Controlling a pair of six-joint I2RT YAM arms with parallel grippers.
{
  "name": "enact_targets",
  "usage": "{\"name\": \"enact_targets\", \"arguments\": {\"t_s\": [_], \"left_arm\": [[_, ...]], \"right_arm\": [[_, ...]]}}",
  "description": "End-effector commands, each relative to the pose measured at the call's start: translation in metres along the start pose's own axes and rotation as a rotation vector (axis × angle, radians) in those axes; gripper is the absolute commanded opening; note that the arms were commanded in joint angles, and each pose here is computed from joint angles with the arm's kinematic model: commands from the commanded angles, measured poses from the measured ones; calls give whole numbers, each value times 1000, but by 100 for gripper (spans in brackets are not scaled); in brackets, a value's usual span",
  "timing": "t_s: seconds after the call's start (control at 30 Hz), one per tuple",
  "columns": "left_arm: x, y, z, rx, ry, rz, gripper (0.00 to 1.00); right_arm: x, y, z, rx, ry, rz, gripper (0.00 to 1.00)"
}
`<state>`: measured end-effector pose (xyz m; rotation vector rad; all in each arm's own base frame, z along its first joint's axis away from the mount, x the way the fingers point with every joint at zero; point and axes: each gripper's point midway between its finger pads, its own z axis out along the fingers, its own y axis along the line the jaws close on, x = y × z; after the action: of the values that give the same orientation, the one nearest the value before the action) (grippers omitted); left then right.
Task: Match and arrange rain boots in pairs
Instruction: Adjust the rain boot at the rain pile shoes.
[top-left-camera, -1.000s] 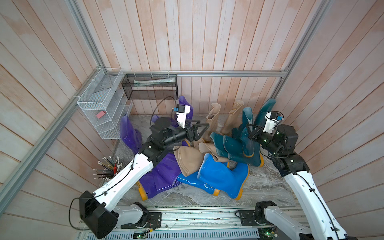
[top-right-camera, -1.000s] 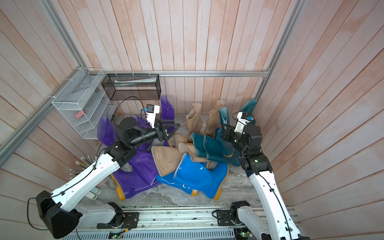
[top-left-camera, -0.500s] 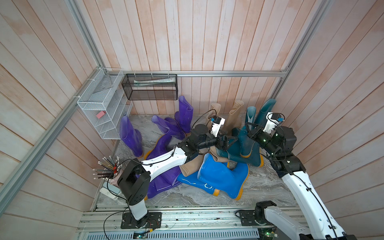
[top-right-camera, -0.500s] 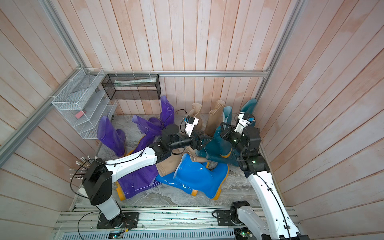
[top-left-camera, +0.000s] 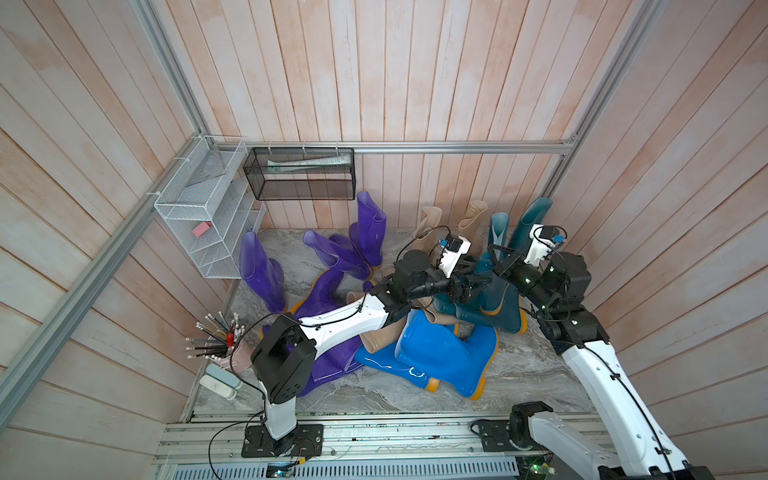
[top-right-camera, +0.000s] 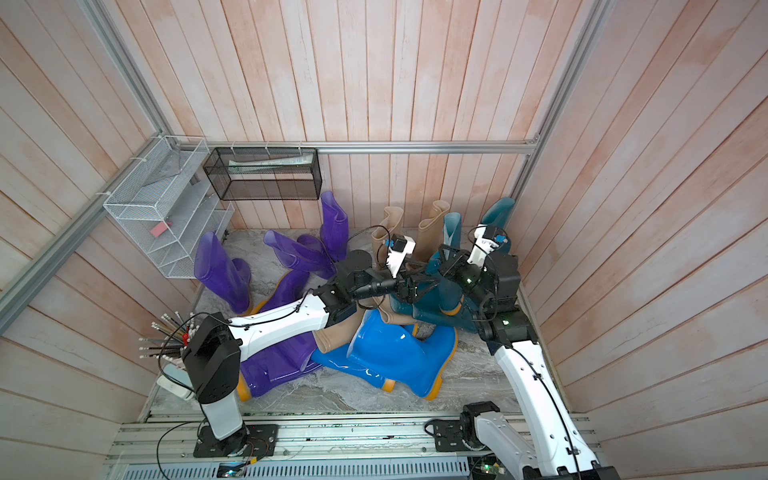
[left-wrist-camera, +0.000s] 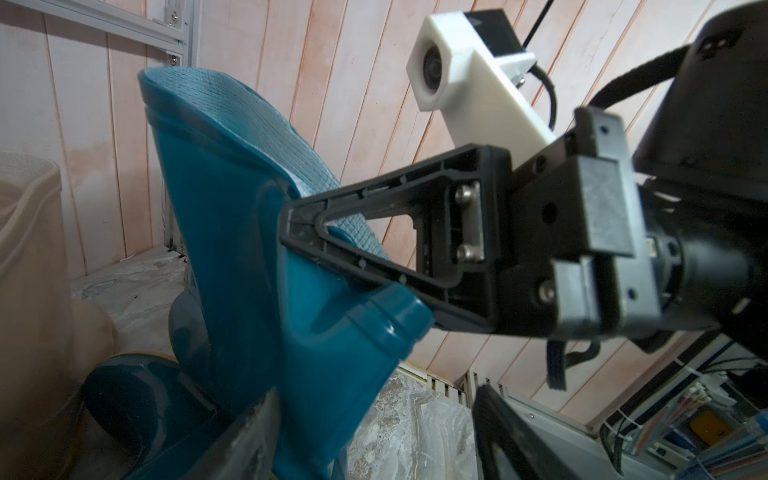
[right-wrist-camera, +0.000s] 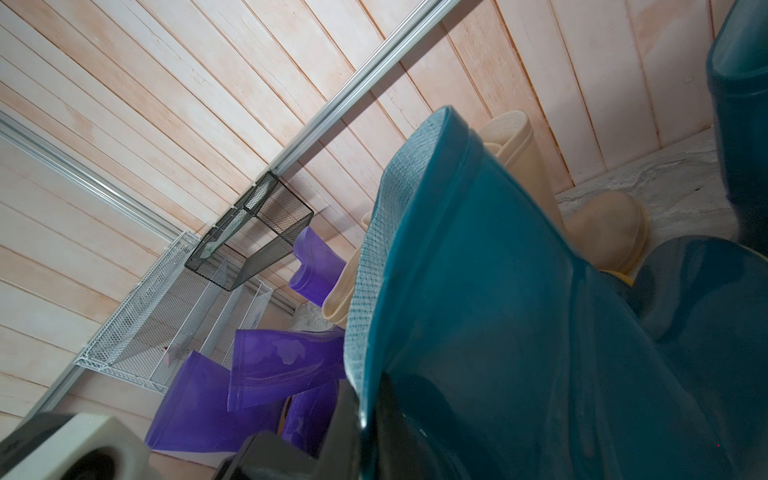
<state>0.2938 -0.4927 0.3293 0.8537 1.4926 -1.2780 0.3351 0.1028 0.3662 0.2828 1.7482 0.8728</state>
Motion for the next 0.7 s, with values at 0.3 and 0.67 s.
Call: {"name": "enact_targets", "arguments": {"t_s": [0.3,0.67], "left_arm": [[9,29,18,-69,-85,56,25],[-7,38,1,-36,-160,-115,0]], "right_arm": [[0,32,-3,-161,12,-40,0],[-41,-9,-52,219,-174,-328,55]]}}
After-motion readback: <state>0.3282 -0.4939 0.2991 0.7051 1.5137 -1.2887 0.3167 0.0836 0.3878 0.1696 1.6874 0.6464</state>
